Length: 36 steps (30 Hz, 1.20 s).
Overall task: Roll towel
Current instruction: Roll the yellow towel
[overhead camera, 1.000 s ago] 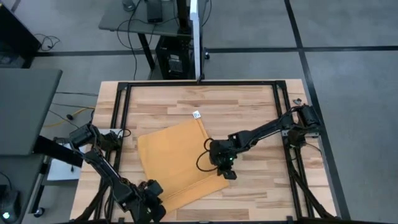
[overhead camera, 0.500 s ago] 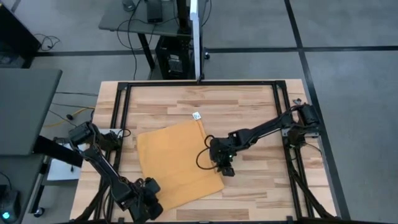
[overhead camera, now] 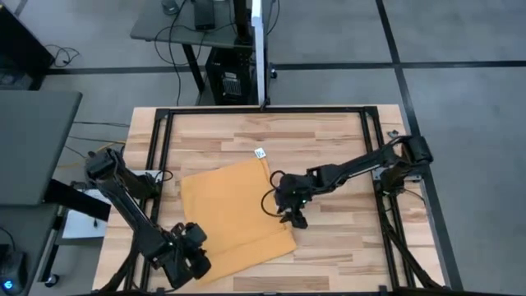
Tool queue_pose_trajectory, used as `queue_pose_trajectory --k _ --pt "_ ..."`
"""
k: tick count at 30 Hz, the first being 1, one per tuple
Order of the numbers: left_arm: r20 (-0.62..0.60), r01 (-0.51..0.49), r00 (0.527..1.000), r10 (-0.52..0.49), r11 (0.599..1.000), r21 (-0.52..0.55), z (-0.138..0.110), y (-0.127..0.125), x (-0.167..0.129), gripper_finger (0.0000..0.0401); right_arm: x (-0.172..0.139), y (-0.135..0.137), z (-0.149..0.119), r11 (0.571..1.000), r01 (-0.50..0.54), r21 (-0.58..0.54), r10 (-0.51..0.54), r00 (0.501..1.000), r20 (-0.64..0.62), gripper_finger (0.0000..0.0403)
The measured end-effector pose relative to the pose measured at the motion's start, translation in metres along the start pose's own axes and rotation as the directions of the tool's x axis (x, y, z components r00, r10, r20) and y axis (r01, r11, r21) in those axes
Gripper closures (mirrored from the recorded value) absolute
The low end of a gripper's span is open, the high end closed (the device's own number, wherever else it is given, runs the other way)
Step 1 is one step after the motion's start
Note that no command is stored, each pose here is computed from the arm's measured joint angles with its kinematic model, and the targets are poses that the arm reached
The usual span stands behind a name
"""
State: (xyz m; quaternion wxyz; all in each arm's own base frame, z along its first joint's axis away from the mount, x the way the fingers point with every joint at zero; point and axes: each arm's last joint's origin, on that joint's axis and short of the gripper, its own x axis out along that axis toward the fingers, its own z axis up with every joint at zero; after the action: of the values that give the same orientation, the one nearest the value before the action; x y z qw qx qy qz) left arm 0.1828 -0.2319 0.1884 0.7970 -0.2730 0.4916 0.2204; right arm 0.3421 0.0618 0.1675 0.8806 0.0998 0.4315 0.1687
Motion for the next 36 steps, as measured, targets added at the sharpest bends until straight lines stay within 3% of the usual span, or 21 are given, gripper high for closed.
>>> queue_pose_trajectory --k 5,8,16,28,32,36 --pt "0.026 -0.220 0.975 0.221 0.975 -0.029 0.004 0.012 0.027 0.0284 0.027 -0.010 -0.008 0.987 0.158 -0.027 -0.158 0.987 0.012 0.0242" --pt "0.018 -0.292 0.956 0.293 0.955 -0.061 0.009 0.022 0.042 0.0284 0.031 -0.014 -0.011 0.974 0.221 -0.039 -0.222 0.975 0.000 0.0245" --pt "-0.048 -0.302 0.952 0.301 0.953 -0.023 0.025 0.046 0.068 0.0284 0.031 -0.018 -0.022 0.960 0.279 -0.031 -0.281 0.953 -0.113 0.0247" --pt "-0.041 -0.356 0.924 0.380 0.895 0.268 0.082 0.084 0.076 0.0284 0.031 -0.011 -0.029 0.943 0.312 0.116 -0.288 0.940 -0.181 0.0247" --pt "-0.039 -0.331 0.930 0.364 0.882 0.336 0.104 0.090 0.064 0.0284 0.019 -0.006 -0.026 0.946 0.303 0.119 -0.279 0.943 -0.184 0.0247" --pt "0.011 -0.248 0.966 0.258 0.913 0.325 0.124 0.083 0.026 0.0284 -0.013 0.007 -0.006 0.949 0.286 0.132 -0.268 0.954 -0.135 0.0247"
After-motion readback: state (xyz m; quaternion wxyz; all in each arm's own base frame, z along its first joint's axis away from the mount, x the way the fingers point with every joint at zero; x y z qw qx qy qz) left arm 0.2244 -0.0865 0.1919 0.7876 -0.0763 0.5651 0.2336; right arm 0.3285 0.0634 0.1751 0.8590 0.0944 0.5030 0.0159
